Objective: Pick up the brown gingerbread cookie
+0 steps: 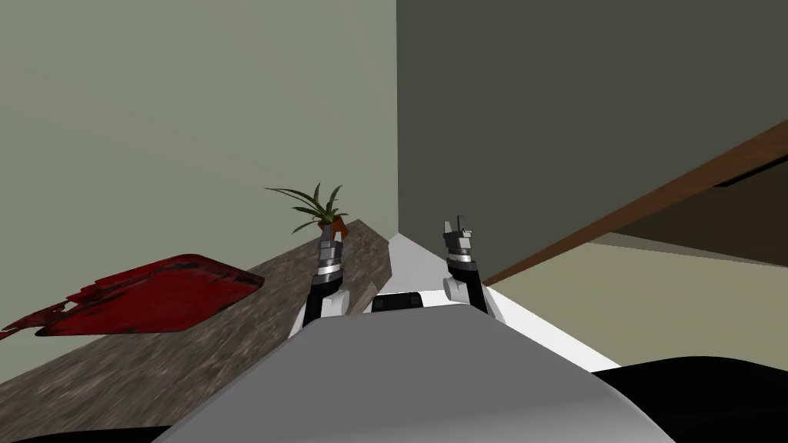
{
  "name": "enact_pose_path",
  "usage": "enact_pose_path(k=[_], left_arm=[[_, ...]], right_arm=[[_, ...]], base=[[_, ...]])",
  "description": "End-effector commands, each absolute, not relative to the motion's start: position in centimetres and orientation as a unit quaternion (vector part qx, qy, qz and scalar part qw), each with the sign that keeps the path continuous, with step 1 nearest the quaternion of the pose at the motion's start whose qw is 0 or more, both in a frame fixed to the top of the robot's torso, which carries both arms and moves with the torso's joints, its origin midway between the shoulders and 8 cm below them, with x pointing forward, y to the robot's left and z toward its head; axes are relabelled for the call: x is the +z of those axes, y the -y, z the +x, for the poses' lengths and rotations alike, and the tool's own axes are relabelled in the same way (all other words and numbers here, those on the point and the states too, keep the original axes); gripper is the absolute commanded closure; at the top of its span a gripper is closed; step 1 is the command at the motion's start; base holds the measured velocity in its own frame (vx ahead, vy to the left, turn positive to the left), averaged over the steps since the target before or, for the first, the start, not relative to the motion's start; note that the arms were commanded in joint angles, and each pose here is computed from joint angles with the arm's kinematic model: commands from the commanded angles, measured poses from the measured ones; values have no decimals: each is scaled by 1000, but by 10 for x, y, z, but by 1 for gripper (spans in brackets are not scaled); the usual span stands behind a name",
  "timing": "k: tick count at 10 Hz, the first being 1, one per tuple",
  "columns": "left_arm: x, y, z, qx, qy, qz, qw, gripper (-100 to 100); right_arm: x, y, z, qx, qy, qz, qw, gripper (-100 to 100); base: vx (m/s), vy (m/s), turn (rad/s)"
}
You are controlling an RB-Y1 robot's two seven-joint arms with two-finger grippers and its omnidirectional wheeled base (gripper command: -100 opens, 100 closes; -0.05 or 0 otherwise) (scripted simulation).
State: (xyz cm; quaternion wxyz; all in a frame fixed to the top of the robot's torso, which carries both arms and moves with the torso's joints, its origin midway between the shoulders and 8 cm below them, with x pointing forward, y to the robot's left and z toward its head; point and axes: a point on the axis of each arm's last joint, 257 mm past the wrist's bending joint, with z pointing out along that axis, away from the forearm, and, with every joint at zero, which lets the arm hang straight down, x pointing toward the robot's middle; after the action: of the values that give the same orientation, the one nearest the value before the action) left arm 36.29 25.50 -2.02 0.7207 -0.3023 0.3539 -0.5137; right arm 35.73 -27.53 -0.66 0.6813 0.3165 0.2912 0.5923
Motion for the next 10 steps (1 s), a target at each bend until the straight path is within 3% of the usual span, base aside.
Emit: enact_pose_path(k=[1,6,10], left_arm=[[-22,-253,364,-514,-365,-295,718,-100],[-27,-251,375,-514,-409,-283,699,-100],[-32,-255,388,-511,-441,-290,679,-100]], right_arm=[[-7,275,357,592,-291,316,681,0],[-7,275,357,592,-291,316,681,0],[-7,275,357,592,-291,316,681,0]], base=[[-9,14,-28],[-51,57,-62],[-100,91,-93]])
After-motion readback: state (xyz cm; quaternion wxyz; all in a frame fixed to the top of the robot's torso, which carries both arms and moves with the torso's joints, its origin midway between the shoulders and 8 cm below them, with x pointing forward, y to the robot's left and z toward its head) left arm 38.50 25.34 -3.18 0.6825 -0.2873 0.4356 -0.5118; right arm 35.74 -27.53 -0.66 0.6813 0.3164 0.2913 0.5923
